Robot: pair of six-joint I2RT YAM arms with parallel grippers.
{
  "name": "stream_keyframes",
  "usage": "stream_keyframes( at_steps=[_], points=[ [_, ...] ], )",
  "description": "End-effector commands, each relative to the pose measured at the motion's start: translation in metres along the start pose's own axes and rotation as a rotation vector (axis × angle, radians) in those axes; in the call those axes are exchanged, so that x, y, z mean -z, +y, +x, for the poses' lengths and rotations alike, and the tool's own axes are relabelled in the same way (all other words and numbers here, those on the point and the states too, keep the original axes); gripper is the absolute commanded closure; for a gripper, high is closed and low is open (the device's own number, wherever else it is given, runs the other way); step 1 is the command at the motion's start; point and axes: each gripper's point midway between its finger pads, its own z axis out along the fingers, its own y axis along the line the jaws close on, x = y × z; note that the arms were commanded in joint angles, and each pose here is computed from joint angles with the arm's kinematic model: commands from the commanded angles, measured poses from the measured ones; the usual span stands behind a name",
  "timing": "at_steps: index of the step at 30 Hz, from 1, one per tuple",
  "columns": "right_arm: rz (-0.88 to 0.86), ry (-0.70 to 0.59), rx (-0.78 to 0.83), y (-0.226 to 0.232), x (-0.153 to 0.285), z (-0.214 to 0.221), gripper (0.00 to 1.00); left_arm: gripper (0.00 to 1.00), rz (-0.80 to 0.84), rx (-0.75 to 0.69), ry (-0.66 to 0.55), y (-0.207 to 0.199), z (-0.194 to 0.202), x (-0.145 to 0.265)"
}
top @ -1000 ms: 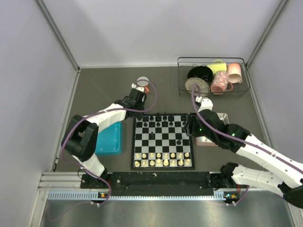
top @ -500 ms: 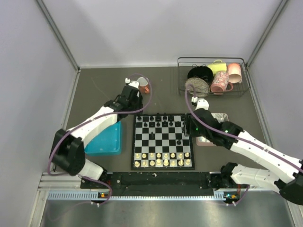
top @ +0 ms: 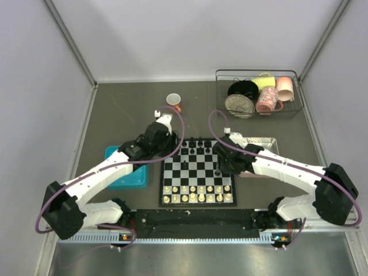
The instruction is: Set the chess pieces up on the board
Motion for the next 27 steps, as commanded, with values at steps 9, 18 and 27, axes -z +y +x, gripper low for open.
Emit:
stream_keyframes(
  at_steps=[9, 18, 27],
  points=[
    [-0.025, 0.005, -0.146, 0.013, -0.016, 0.002, 0.54, 0.43, 0.025, 0.048, -0.017, -0.004, 0.005, 0.008],
    [-0.032, 0.020, -0.127, 0.016, -0.018, 0.004, 0.77, 0.43, 0.033, 0.041, -0.009, -0.005, 0.009, 0.007],
    [-0.030, 0.015, -0.120, 0.010, -0.016, 0.007, 0.99, 0.44, 0.071, 0.031, 0.014, -0.019, 0.010, 0.007]
  ],
)
